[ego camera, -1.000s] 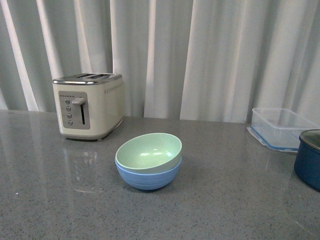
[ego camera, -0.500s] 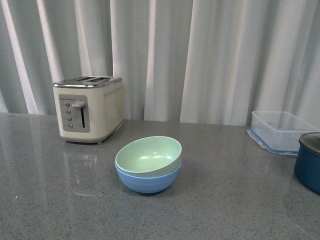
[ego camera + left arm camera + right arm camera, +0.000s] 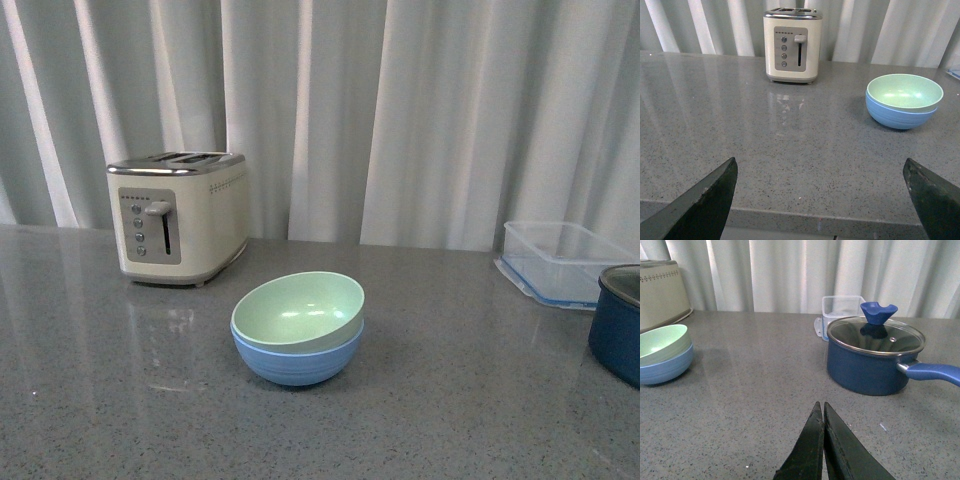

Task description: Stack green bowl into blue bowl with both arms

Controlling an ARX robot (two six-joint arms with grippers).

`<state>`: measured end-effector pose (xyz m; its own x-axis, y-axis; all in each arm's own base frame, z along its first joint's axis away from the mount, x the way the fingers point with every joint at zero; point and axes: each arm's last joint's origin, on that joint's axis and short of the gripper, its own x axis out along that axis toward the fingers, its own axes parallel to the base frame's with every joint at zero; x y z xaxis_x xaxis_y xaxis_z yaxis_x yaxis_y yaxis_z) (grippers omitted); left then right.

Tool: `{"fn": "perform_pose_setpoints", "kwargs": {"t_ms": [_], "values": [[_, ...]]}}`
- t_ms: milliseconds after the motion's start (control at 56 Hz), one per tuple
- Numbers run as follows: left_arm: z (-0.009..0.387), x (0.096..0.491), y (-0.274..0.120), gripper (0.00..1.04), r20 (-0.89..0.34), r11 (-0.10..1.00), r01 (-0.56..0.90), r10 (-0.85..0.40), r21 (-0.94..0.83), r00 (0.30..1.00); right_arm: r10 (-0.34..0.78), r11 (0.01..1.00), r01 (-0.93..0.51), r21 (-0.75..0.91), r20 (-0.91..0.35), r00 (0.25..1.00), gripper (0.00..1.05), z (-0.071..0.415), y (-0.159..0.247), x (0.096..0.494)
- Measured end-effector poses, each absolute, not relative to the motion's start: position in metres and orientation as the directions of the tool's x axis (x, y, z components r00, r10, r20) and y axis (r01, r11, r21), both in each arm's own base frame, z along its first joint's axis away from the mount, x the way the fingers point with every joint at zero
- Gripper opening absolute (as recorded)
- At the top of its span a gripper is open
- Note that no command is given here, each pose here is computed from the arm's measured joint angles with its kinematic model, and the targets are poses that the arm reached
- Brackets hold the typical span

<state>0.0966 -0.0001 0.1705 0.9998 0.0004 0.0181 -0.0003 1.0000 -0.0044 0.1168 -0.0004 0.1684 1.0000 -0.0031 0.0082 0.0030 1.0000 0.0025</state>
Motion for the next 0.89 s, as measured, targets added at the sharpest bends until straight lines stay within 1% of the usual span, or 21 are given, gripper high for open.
{"fn": "perform_pose_setpoints", "kwargs": {"t_ms": [464, 536, 607, 786, 804, 839, 875, 893], "values": [[0.17, 0.097, 0.0, 0.98, 0.018, 1.0, -0.001, 0.001, -0.004, 1.0, -0.003, 1.0, 0.003, 0.002, 0.008, 1.0, 0.01, 0.168, 0.0, 0.108], [0.17, 0.097, 0.0, 0.98, 0.018, 1.0, -0.001, 0.001, -0.004, 1.0, -0.002, 1.0, 0.002, 0.002, -0.028, 1.0, 0.01, 0.163, 0.0, 0.101], [0.17, 0.097, 0.0, 0.98, 0.018, 1.0, -0.001, 0.001, -0.004, 1.0, -0.002, 1.0, 0.002, 0.002, 0.006, 1.0, 0.01, 0.165, 0.0, 0.098], [0.17, 0.097, 0.0, 0.98, 0.018, 1.0, 0.0, 0.0, -0.004, 1.0, -0.002, 1.0, 0.002, 0.002, 0.002, 1.0, 0.01, 0.165, 0.0, 0.098], [0.17, 0.097, 0.0, 0.98, 0.018, 1.0, 0.0, 0.0, -0.004, 1.0, -0.002, 1.0, 0.002, 0.001, 0.003, 1.0, 0.01, 0.165, 0.0, 0.098], [0.171, 0.097, 0.0, 0.98, 0.019, 1.0, 0.0, 0.0, -0.004, 1.0, -0.002, 1.0, 0.002, 0.001, 0.002, 1.0, 0.05, 0.165, 0.0, 0.098], [0.171, 0.097, 0.0, 0.98, 0.019, 1.0, 0.0, 0.0, -0.004, 1.0, -0.002, 1.0, 0.002, 0.001, 0.003, 1.0, 0.12, 0.165, 0.0, 0.098], [0.171, 0.097, 0.0, 0.98, 0.019, 1.0, 0.0, 0.0, -0.004, 1.0, -0.002, 1.0, 0.002, 0.001, 0.002, 1.0, 0.14, 0.165, 0.0, 0.098]]}}
